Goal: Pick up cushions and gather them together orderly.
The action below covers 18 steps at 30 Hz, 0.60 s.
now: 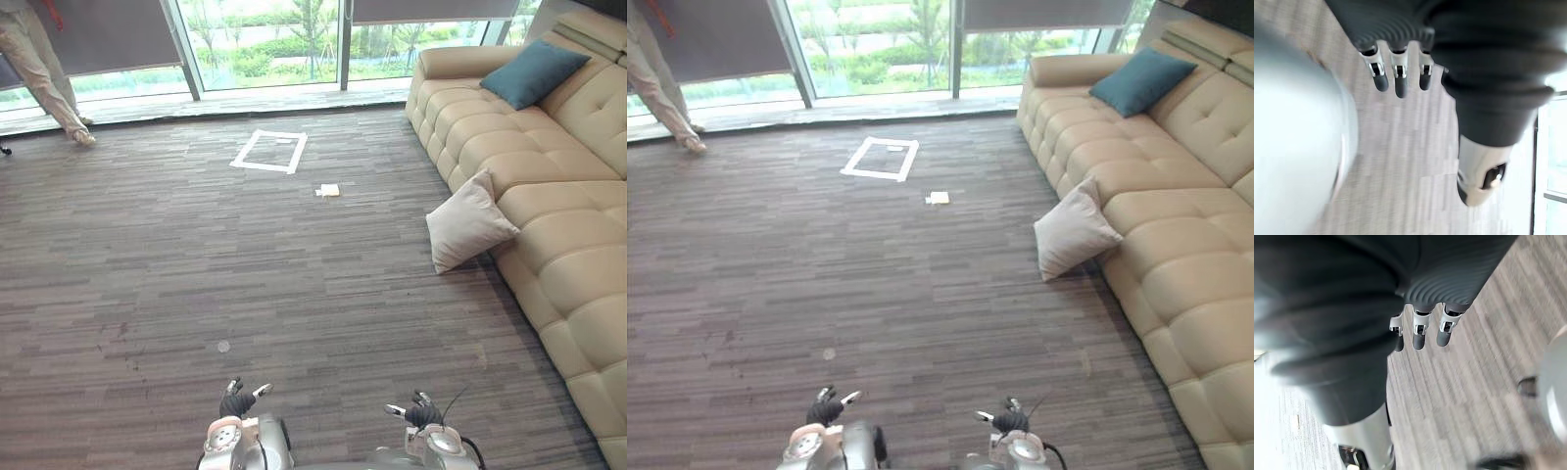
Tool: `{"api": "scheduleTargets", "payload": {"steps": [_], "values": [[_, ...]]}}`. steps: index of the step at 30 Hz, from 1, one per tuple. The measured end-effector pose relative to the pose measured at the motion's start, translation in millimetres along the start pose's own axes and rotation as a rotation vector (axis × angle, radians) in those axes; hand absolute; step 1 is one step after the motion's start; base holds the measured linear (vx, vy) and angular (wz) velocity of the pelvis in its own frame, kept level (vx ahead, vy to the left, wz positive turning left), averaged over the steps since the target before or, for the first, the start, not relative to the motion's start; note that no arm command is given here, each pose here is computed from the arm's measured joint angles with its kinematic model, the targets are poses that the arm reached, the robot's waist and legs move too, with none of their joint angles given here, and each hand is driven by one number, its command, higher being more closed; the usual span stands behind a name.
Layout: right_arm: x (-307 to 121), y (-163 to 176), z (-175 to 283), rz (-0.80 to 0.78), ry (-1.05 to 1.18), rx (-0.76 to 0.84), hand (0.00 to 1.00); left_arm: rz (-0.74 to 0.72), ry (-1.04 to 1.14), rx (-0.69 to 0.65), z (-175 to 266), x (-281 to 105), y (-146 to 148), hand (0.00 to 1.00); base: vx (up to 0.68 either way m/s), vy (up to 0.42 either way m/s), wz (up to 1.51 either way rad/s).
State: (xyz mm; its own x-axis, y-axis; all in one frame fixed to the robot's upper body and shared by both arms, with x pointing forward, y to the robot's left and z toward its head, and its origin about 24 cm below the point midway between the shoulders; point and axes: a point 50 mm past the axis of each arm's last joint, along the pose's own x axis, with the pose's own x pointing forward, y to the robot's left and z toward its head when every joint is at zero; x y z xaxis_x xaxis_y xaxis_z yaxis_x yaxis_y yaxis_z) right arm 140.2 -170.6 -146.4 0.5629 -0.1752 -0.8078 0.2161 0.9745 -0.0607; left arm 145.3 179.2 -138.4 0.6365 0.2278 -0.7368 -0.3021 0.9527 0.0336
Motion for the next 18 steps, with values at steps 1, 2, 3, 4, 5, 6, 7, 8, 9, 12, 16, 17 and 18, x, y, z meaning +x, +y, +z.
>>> {"api": "scheduleTargets", "payload": {"steps": [1,2,3,4,5,6,7,8,9,12,16,17,18], "values": [[0,1,0,0.004,0.001,-0.005,0.0,0.005,0.002,-0.003,-1,0,2,0.0,0.41,0.21,-0.6],[0,2,-1,0.006,0.006,-0.006,0.0,0.014,0.003,-0.001,-1,0,6,0.0,0.61,0.342,-0.99],[-4,10,-13,0.021,0.037,0.015,0.0,0.06,0.024,0.005,-8,-3,24,0.0,0.65,0.34,-1.04],[-5,10,-14,0.021,0.039,0.015,0.0,0.069,0.026,0.002,-8,-3,26,0.0,0.92,0.497,-1.33],[-6,15,-15,0.033,0.041,0.019,0.0,0.074,0.023,0.008,-7,-2,29,0.0,0.54,0.278,-0.82],[-6,17,-15,0.038,0.043,0.024,0.0,0.076,0.023,0.015,-6,-1,30,0.0,0.62,0.378,-0.84],[-6,16,-16,0.034,0.042,0.023,0.0,0.083,0.035,0.027,-7,0,34,0.0,0.46,0.283,-0.31],[-6,14,-14,0.026,0.031,0.028,0.0,0.089,0.06,0.038,-9,0,36,0.0,0.6,0.343,-0.16],[-6,13,-13,0.024,0.025,0.028,0.0,0.09,0.068,0.04,-10,0,36,0.0,0.63,0.266,0.14],[-6,9,-6,0.014,-0.019,0.021,0.0,0.052,0.08,0.084,-12,1,28,0.0,0.61,0.166,0.07],[-3,2,8,0.006,-0.07,0.011,0.0,0.017,0.101,0.115,-17,0,20,0.0,0.58,0.059,-0.09],[-3,2,9,0.006,-0.075,0.009,0.0,0.008,0.102,0.119,-18,-1,17,0.0,0.64,0.002,0.11],[-3,2,9,0.006,-0.075,0.009,0.0,0.004,0.102,0.123,-18,-1,16,0.0,0.71,-0.032,0.2]]}}
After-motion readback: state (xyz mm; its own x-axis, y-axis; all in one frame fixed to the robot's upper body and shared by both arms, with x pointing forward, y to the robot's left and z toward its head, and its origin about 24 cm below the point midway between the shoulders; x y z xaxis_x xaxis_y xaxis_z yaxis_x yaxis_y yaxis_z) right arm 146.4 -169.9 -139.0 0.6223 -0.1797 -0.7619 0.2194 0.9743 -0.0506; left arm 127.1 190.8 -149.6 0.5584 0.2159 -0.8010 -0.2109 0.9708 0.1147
